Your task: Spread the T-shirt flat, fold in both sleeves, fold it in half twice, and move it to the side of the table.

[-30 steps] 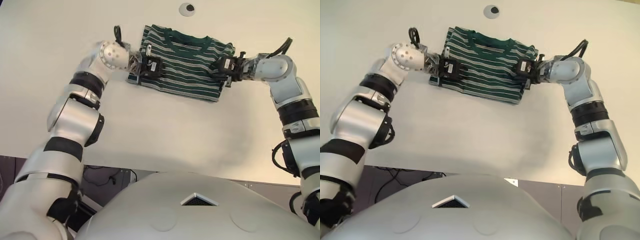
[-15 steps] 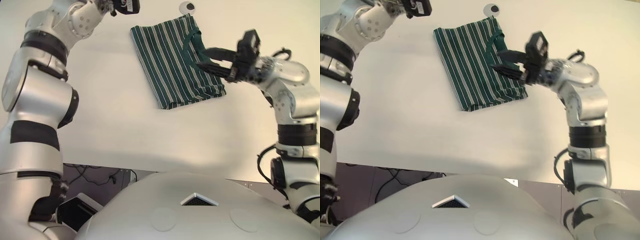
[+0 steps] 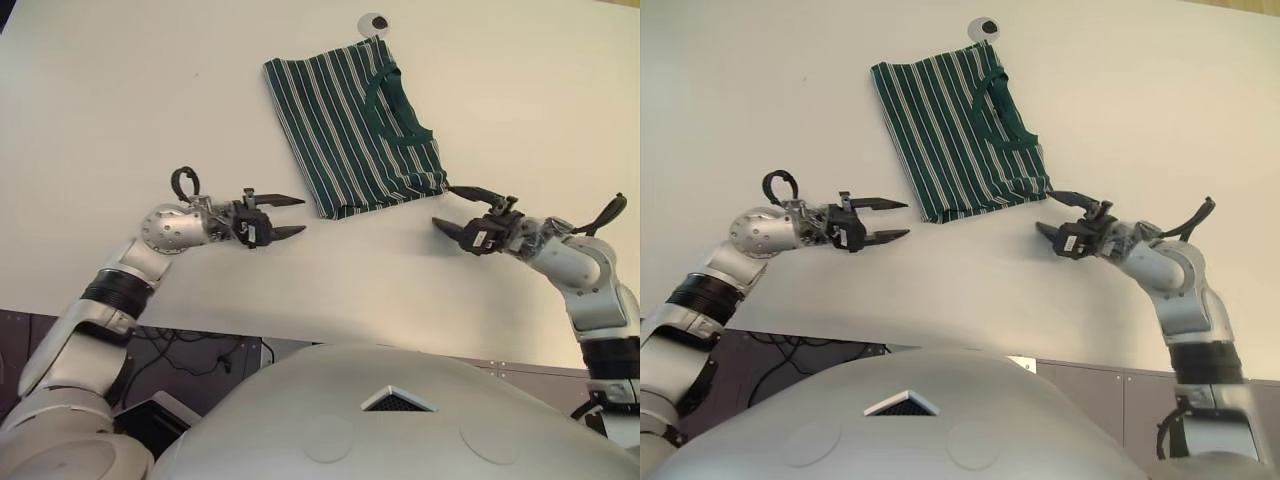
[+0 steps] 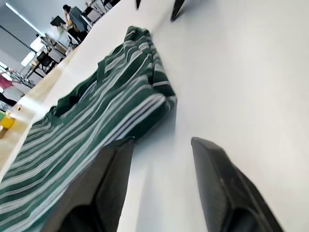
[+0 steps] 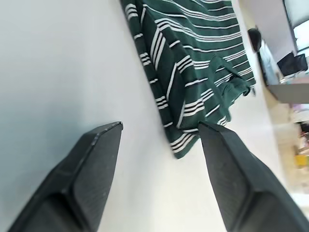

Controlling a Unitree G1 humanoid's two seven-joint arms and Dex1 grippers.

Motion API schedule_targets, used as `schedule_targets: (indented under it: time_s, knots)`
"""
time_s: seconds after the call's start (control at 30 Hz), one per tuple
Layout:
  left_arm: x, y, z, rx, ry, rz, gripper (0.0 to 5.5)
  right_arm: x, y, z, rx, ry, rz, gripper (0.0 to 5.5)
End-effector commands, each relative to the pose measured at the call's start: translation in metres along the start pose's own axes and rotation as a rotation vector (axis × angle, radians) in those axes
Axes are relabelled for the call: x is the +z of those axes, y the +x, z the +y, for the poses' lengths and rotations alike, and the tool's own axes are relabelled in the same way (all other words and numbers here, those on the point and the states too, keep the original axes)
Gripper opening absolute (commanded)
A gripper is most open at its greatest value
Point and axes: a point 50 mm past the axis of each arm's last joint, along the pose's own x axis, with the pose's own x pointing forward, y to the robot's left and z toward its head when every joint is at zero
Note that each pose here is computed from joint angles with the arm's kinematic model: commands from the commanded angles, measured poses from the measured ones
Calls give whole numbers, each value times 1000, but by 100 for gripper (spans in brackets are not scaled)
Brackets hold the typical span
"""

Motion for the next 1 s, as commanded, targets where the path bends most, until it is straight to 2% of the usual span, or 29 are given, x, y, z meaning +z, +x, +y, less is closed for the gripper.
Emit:
schedule_targets:
  time_s: [0.03, 0.1, 0.4, 0.5, 0.6, 0.67, 0.73, 0.8, 0.87, 1.0]
  knots:
    - [2, 16, 9, -8, 90, -5, 213, -11, 13, 8, 67, -43, 63, 286]
    - [0, 25, 10, -22, 110, 3, 213, -13, 19, 6, 77, -57, 71, 286]
    - [-4, 36, 3, -63, 117, 18, 66, -16, 33, 2, 158, -66, 60, 103]
    - [-4, 32, 6, -61, 74, 7, 27, -15, 31, -1, 226, 25, 25, 46]
    - [7, 22, 10, -90, -184, -65, 10, 1, 11, 1, 425, 352, -73, 1]
    - [23, -2, 5, -275, -544, -121, 8, 15, -15, -4, 618, 578, -97, 0]
    - [39, -37, -9, -572, -823, -120, 7, 30, -46, -12, 833, 737, -111, 0]
    - [49, -60, -6, -679, -979, -158, 7, 44, -61, -29, 906, 830, -176, 0]
    - [48, -60, 11, -589, -1006, -197, 7, 52, -61, -45, 855, 855, -222, 0]
    - [27, -42, 65, -198, -918, -208, 7, 52, -23, -88, 466, 743, -267, 0]
